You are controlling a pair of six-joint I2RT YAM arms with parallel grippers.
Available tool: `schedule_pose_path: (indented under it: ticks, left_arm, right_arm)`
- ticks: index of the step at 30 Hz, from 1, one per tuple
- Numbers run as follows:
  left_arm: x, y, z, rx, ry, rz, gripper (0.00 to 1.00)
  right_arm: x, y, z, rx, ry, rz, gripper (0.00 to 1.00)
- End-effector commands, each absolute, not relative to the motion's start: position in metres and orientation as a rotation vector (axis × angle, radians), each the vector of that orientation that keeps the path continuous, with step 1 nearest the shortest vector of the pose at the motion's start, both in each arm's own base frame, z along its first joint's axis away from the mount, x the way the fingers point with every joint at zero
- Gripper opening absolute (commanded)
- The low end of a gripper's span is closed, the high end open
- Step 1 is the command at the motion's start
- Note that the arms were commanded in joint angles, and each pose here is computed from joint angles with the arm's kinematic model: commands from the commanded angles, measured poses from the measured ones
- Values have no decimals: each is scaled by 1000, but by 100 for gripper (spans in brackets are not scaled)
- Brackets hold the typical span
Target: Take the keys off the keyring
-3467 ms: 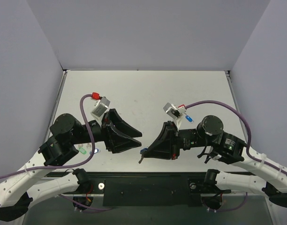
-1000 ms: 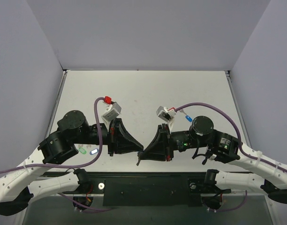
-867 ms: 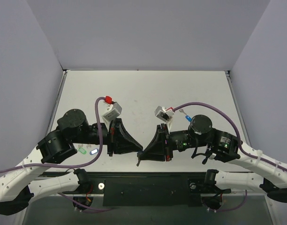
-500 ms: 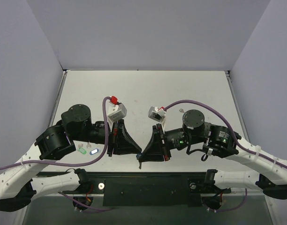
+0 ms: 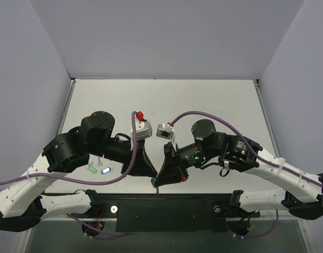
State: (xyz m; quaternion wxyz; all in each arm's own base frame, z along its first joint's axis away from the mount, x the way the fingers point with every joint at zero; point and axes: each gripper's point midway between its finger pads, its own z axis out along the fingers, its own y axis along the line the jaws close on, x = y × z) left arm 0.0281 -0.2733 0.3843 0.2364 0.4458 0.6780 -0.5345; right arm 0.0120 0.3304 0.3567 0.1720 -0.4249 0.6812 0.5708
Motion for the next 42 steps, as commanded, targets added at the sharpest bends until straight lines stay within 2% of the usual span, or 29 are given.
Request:
schedule_pose_path:
  ticks: [1, 11, 13, 15, 21, 28, 42]
  left_arm:
    - [24, -264, 380, 1277, 1886, -1424, 0]
    - [30, -265, 406, 1125, 1777, -1466, 2]
    - [31, -263, 411, 1085, 1761, -1470, 23]
    - [34, -260, 418, 1023, 1738, -1467, 34]
    - [40, -249, 441, 825, 1619, -1512, 49]
    - [35, -248, 450, 752, 1501, -1622, 49]
    - [30, -257, 441, 777, 1507, -1686, 44]
  right_arm:
    - [0, 329, 393, -1271, 1771, 1708, 0]
    - [2, 328, 392, -1271, 1763, 1689, 0]
    - [3, 327, 393, -1267, 1762, 1688, 0]
    - [1, 326, 394, -1270, 1754, 1691, 0]
    - [1, 325, 398, -1251, 1727, 1699, 0]
    - [-3, 325, 409, -1260, 1696, 1730, 0]
    - [-3, 331, 413, -1271, 1690, 1729, 0]
